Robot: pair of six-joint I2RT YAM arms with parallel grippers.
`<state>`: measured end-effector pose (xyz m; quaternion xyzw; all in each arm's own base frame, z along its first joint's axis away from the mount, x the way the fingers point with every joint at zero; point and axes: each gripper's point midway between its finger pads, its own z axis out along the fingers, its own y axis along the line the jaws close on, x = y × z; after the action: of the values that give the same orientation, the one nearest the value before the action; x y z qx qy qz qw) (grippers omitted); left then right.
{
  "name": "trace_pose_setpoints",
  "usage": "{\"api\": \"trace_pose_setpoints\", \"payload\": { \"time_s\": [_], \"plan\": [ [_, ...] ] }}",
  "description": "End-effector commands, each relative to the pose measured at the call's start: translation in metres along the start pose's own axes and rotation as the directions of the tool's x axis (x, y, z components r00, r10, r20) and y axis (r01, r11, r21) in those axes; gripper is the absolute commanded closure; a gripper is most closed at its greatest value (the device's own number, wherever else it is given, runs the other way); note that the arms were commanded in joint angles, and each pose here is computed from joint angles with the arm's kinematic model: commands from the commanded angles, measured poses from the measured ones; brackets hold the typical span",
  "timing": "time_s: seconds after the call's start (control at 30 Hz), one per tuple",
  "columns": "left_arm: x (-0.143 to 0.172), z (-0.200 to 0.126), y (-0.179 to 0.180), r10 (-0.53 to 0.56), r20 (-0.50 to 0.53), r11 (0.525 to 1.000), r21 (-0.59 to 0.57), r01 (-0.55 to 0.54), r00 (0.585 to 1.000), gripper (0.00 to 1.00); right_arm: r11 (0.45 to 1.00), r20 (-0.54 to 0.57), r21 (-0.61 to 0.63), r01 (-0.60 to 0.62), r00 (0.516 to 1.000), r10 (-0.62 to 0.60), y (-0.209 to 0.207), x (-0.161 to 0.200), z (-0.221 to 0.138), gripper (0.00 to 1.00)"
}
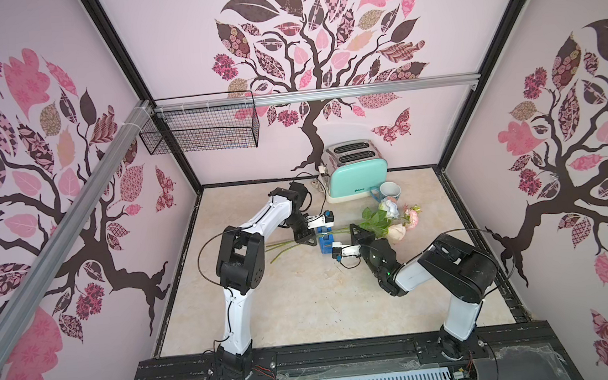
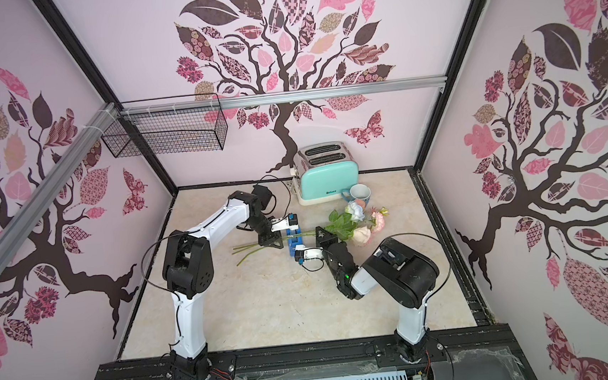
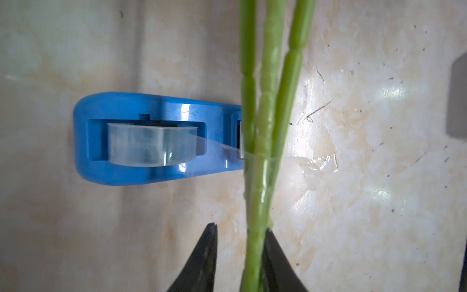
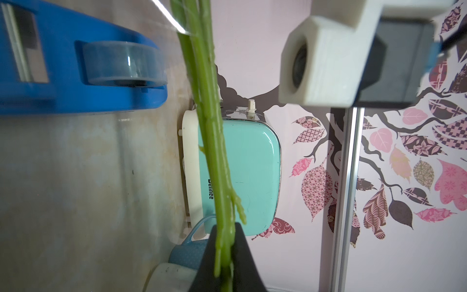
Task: Wrap bouquets with tape
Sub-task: Wrap the tape around the bouquet.
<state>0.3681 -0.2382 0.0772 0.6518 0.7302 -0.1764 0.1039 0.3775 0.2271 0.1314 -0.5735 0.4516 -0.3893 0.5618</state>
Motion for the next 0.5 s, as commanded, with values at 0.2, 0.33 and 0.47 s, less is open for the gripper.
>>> {"api": "trace_pose_setpoints", "payload": {
  "time_s": [0.2, 0.33, 0.47],
  "plan": [
    [-0.002, -0.006, 0.016, -0.001, -0.005, 0.992, -0.124, 0.001, 1.000, 1.00, 0.982, 0.016, -0.089, -0.165, 0.986, 0.167, 0.001, -0.007, -0.005, 1.00],
    [-0.005, -0.025, 0.037, 0.020, 0.022, 0.948, -0.318, -0.012, 1.000, 1.00, 0.893, 0.002, -0.340, -0.296, 0.949, 0.315, 0.024, -0.017, -0.026, 0.39],
    [-0.010, -0.043, 0.038, 0.126, 0.076, 0.876, -0.476, -0.075, 0.989, 1.00, 0.791, -0.038, -0.456, -0.409, 0.897, 0.441, 0.019, -0.025, -0.046, 0.15]
  ]
}}
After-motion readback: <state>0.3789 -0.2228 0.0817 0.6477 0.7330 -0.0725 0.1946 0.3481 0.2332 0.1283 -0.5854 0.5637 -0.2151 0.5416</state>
